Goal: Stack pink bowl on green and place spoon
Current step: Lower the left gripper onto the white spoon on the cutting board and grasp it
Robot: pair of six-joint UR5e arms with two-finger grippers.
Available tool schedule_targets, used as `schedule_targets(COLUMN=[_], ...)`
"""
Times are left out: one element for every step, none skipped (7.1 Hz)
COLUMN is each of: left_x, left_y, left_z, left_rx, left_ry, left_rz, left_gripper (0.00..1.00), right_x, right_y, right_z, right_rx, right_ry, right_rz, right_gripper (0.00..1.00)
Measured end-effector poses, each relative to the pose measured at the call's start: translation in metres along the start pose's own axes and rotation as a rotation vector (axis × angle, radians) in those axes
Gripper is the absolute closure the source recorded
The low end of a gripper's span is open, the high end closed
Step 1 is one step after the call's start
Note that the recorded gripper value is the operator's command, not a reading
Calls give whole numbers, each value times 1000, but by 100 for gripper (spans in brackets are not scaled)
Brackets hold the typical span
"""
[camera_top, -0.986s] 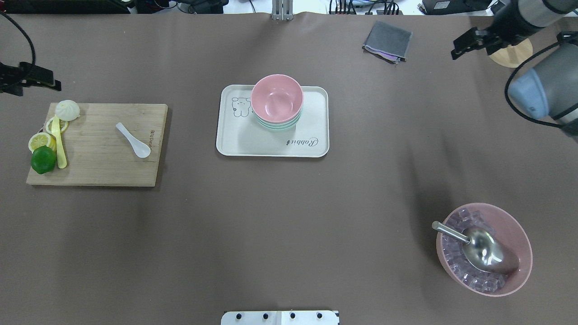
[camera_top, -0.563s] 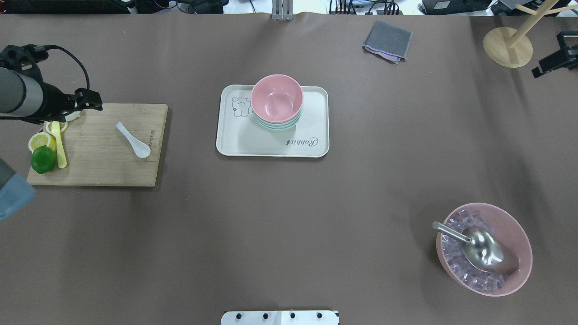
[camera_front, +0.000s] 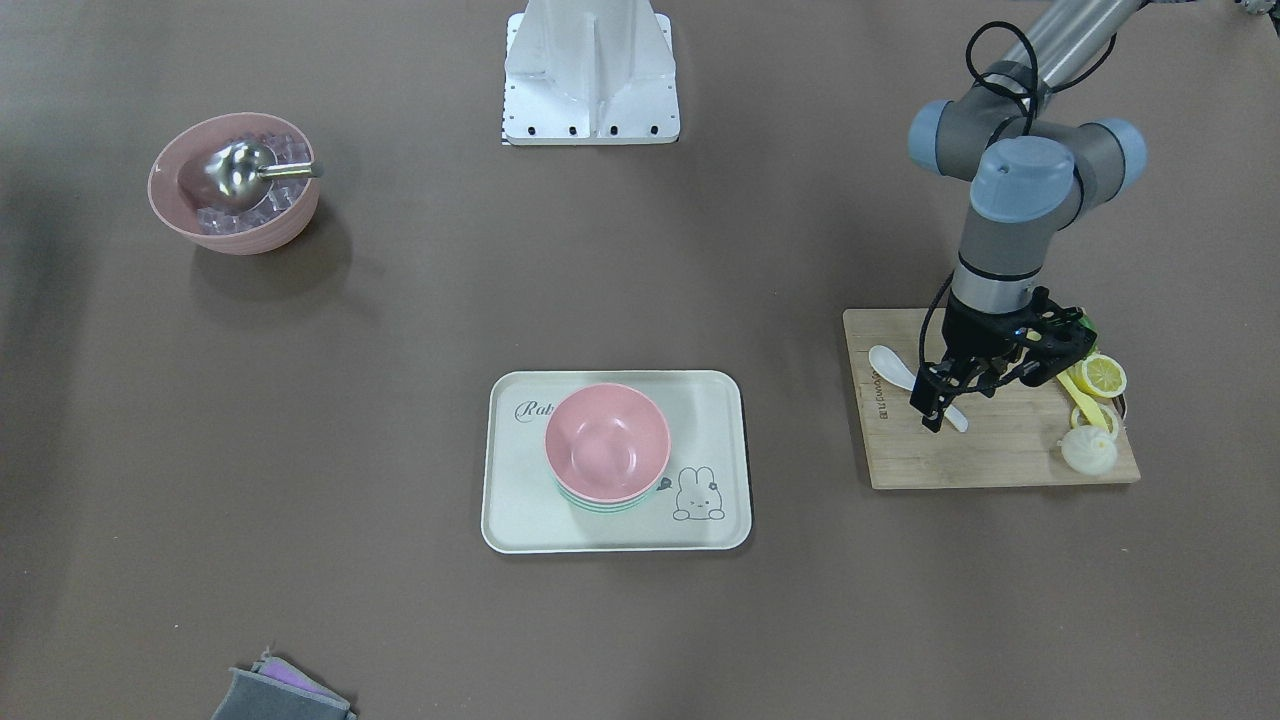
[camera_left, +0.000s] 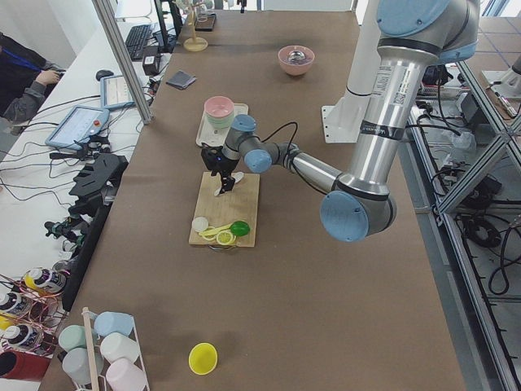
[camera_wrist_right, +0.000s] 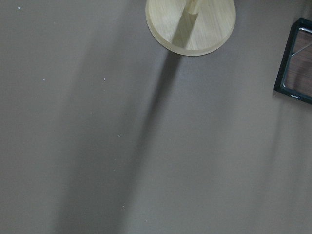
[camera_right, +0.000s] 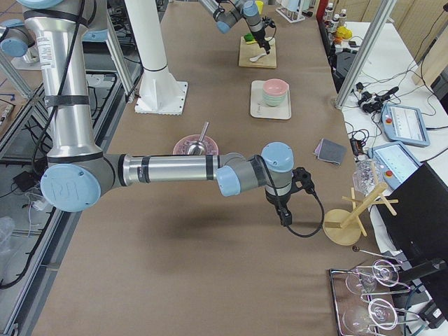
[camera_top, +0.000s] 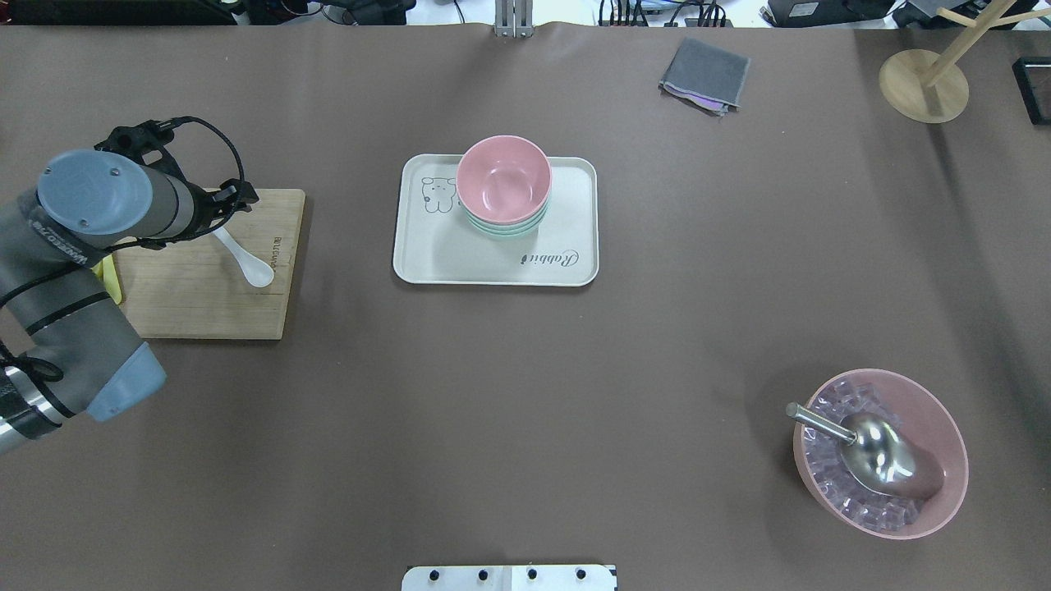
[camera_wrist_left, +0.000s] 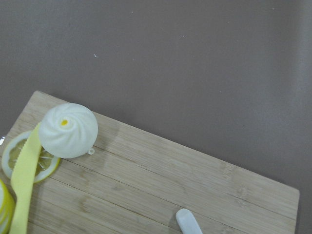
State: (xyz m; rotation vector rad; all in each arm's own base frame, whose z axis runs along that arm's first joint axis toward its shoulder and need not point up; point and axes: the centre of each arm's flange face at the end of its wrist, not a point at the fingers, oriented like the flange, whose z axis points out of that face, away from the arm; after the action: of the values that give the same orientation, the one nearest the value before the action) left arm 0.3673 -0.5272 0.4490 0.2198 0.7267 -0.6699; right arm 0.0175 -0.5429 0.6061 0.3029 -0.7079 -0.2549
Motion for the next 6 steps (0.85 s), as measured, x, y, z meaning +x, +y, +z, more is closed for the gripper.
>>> schedule_targets(left_x=[3, 3, 4, 4, 4, 4], left_y=[5, 12, 18, 21, 22, 23], left_z=[5, 9, 10, 11, 11, 11], left_rx=[14, 24, 26, 27, 27, 26], left_ry=[-9, -14, -17, -17, -17, -17], left_rz=[-19, -22, -19, -18, -17, -16], left_gripper=[31, 39, 42, 42, 44, 49], right_x=[3, 4, 5, 6, 6, 6], right_y=[6, 9, 12, 13, 14, 15], right_z=[2, 3, 4, 4, 5, 5], right_rx=[-5, -8, -9, -10, -10, -11], right_ry=[1, 2, 2, 2, 2, 2], right_rz=[4, 6, 9, 12, 15, 16], right_gripper=[0, 0, 0, 0, 0, 0])
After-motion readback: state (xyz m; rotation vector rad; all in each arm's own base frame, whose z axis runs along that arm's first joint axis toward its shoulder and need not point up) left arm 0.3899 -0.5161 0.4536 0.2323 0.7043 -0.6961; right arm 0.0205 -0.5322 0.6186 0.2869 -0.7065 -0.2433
